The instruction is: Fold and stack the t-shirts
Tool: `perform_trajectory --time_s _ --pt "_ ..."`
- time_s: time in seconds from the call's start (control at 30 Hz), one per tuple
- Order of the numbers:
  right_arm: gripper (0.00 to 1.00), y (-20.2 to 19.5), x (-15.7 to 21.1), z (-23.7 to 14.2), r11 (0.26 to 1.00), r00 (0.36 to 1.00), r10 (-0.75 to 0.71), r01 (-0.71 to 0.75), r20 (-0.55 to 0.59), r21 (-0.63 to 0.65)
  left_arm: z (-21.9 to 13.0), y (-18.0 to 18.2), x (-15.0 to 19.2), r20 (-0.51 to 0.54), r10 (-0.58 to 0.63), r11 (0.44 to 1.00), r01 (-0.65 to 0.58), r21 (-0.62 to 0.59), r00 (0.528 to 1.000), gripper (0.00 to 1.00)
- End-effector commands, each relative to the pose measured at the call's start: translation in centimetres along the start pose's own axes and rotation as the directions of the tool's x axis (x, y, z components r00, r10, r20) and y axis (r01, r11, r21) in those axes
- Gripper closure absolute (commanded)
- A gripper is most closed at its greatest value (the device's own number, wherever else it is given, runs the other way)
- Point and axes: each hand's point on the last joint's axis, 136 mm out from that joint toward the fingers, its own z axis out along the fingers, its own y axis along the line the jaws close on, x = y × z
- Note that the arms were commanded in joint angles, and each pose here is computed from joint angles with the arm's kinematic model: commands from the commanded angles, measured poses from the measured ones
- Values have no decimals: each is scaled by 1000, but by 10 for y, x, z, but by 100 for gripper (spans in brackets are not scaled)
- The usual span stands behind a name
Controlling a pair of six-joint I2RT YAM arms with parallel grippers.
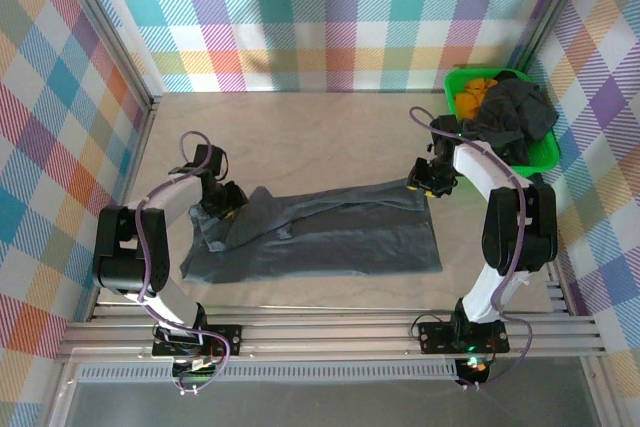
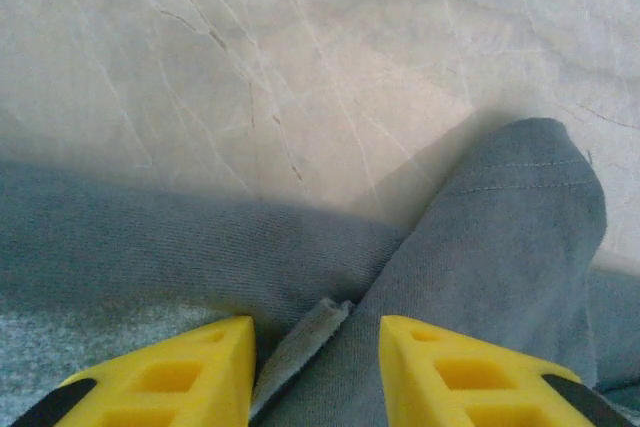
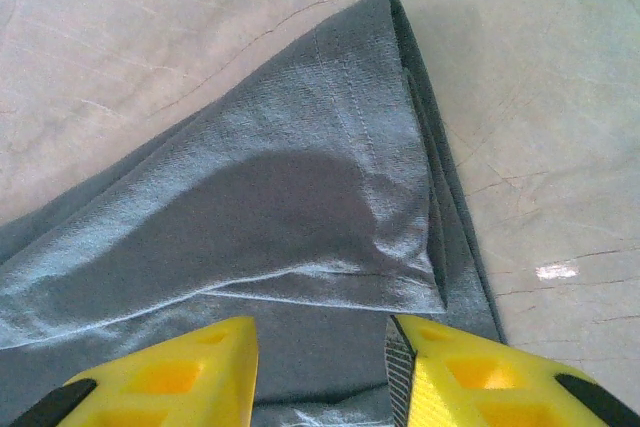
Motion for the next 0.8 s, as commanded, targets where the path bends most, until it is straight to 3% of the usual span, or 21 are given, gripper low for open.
perform_trajectory --time_s 0.0,0.53,0.77 --pt "61 4 4 0 1000 1000 -1 1 -20 -12 -2 1 2 -18 36 999 -36 -24 999 66" --pt "60 -6 10 1 999 1000 23 -22 -20 28 -18 2 -10 44 25 998 -23 -51 999 99" --pt "63 -22 22 6 984 986 162 -159 -40 74 -34 -1 -14 90 -11 999 15 -43 996 100"
